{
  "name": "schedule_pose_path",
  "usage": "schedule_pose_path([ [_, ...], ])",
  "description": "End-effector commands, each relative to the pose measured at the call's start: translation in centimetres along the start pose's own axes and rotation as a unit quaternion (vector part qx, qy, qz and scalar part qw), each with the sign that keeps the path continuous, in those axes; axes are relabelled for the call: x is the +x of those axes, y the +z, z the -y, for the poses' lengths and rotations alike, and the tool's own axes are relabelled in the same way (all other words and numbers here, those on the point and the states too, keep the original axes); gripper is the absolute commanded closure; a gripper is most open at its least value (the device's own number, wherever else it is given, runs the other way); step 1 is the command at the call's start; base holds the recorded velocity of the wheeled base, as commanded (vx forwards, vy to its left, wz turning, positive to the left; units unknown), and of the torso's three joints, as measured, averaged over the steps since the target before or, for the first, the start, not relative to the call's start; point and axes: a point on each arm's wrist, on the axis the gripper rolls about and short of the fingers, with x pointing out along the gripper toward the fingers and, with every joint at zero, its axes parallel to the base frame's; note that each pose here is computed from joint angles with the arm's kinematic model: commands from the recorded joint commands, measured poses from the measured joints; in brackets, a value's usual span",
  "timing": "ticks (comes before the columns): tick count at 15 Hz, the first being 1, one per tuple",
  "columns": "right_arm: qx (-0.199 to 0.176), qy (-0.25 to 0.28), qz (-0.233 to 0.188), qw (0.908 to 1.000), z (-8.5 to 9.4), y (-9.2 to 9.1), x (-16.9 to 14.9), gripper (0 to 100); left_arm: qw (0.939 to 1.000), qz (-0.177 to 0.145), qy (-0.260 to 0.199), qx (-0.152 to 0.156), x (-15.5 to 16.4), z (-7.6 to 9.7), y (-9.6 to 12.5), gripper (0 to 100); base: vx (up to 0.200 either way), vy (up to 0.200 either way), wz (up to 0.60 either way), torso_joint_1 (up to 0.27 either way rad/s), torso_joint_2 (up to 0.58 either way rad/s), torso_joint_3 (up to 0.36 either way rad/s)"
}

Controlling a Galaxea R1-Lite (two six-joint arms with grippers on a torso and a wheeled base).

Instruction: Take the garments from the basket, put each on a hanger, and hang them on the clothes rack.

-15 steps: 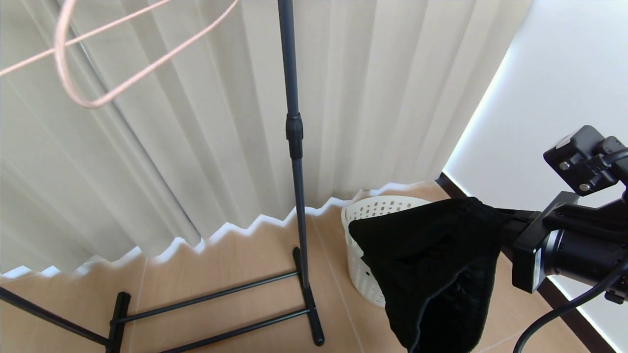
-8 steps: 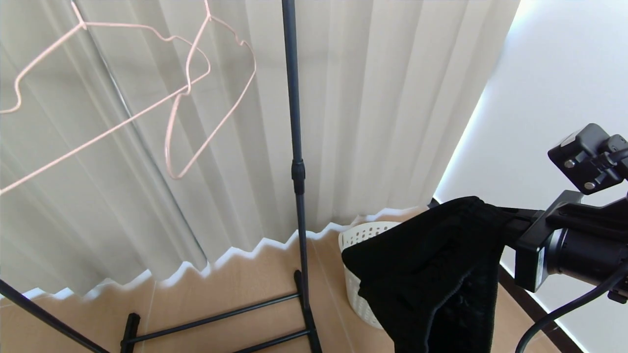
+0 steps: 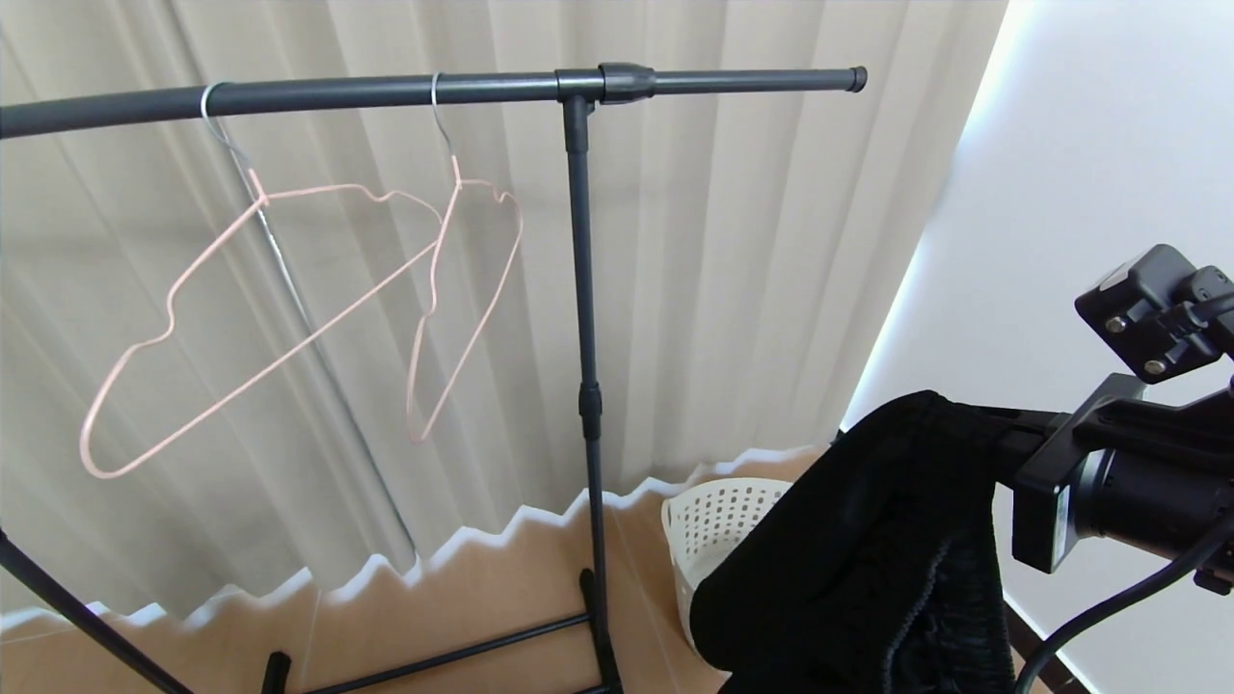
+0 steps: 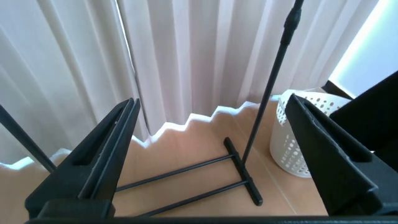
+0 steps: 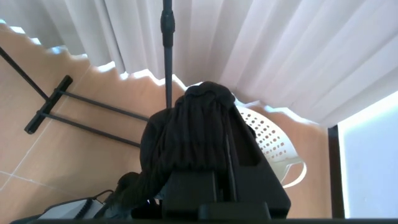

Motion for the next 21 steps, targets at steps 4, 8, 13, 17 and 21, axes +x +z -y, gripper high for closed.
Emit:
schedule_pose_path([
  [4, -0.001, 0.000, -0.004, 1.0000, -0.03, -0.17, 0.10, 100, 1.0000, -0.001, 0.000, 0.000, 0.01, 0.00, -0.01, 0, 0.000, 0.000, 0.00, 0.205, -0.54, -0.334],
  [8, -0.001, 0.000, -0.003, 1.0000, -0.02, -0.15, 0.06, 100, 1.0000, -0.001, 0.000, 0.000, 0.01, 0.00, -0.01, 0, 0.000, 0.000, 0.00, 0.235, -0.58, -0.344],
  [13, -0.001, 0.000, -0.004, 1.0000, -0.03, -0.20, 0.06, 100, 1.0000, -0.001, 0.001, 0.000, 0.01, 0.00, -0.01, 0, 0.000, 0.000, 0.00, 0.216, -0.51, -0.390],
  [17, -0.015, 0.001, -0.007, 0.9999, -0.03, -0.46, -0.02, 100, 1.0000, 0.000, 0.001, 0.000, 0.01, 0.00, 0.01, 0, 0.000, 0.000, 0.00, 0.166, -0.37, -0.242],
  [21, -0.016, 0.000, -0.004, 0.9999, 0.00, -0.42, -0.23, 100, 1.0000, -0.001, 0.001, 0.000, 0.01, 0.00, -0.01, 0, 0.000, 0.000, 0.00, 0.158, -0.36, -0.199],
])
